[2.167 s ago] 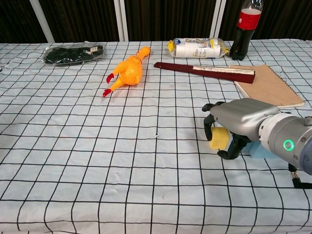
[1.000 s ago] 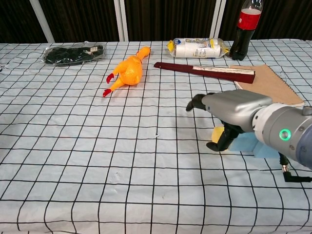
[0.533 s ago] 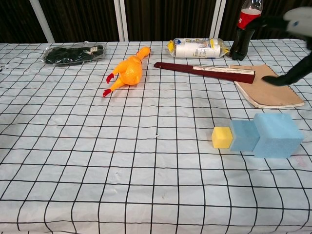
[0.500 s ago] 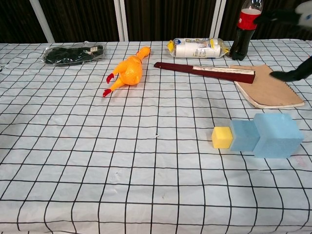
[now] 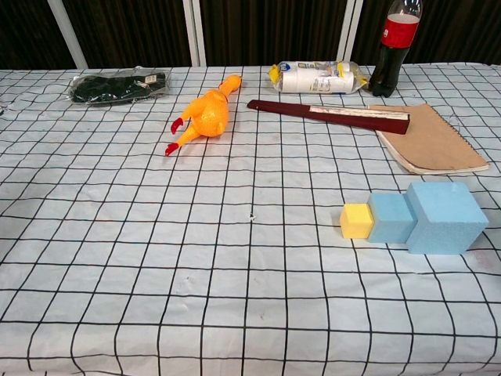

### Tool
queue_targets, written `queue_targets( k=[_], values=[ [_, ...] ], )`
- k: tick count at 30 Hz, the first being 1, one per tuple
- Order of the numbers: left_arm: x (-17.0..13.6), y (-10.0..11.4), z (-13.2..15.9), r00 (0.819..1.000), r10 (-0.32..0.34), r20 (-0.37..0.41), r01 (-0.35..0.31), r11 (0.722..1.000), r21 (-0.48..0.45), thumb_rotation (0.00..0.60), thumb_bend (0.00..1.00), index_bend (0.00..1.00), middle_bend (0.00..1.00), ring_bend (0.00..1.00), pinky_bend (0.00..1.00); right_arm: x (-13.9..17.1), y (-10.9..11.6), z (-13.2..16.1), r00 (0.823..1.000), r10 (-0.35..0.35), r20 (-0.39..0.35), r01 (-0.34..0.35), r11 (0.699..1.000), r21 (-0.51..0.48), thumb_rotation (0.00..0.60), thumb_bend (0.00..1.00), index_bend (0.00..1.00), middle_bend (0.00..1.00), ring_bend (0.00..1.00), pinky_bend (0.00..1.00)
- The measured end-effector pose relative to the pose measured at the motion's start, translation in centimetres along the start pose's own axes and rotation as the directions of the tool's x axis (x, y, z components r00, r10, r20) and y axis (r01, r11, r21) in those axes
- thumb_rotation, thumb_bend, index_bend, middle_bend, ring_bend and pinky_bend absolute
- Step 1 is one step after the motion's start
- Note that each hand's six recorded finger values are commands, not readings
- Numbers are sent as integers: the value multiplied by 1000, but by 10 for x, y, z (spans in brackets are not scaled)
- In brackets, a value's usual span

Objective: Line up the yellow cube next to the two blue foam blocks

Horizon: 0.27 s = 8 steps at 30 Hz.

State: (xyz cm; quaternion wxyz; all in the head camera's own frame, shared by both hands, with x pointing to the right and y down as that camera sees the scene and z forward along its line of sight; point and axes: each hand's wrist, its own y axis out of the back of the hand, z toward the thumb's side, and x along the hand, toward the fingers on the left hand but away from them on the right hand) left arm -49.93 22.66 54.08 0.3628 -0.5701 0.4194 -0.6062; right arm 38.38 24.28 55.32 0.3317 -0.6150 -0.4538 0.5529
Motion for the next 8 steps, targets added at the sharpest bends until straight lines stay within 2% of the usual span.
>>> queue_targets(
  k=[8],
  values=[
    [-2, -5, 5, 999, -39, 20, 39, 999, -18, 600, 34, 168, 56, 0, 0, 5, -9, -26, 999, -18, 42, 19, 999, -32, 600, 266, 59, 0, 4, 97]
  ],
)
